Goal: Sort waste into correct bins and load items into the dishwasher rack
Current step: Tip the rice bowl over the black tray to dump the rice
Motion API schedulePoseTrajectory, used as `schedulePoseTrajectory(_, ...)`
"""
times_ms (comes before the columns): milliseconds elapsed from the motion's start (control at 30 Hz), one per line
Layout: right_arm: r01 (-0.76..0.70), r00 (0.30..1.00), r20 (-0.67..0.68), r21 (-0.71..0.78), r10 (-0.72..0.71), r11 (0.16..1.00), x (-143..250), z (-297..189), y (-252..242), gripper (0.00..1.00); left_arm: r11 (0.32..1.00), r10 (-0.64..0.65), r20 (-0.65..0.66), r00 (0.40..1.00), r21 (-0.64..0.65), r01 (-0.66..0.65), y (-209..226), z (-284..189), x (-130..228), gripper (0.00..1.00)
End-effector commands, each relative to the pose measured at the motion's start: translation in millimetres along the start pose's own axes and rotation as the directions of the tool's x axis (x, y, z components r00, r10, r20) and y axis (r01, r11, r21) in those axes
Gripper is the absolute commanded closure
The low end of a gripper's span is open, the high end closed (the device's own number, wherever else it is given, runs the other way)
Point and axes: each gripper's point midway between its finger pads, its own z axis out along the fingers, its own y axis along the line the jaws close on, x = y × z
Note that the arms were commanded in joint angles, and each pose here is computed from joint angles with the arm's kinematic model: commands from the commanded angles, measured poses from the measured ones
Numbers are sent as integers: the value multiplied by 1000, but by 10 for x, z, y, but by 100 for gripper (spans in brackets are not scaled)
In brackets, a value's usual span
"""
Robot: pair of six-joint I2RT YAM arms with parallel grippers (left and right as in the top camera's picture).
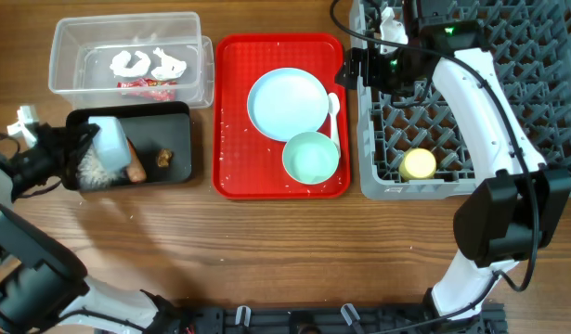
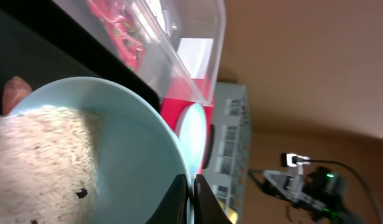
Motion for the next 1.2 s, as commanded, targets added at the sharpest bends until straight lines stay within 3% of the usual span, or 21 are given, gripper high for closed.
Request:
schedulePoseTrajectory(0, 10, 1000, 2, 10, -10, 1000, -16, 3, -15, 0, 986, 8, 24, 1000, 166, -12, -119, -112, -46, 96)
schedulePoseTrajectory(500, 10, 1000, 0, 10, -10, 1000, -12, 3, -15, 0, 936, -53, 73, 996, 351, 24, -317, -400, -148, 96)
schedulePoseTrajectory(1167, 10, 1000, -1, 10, -10, 1000, -10, 3, -16, 1, 930, -130, 76, 989, 354, 96, -274, -499, -195, 96)
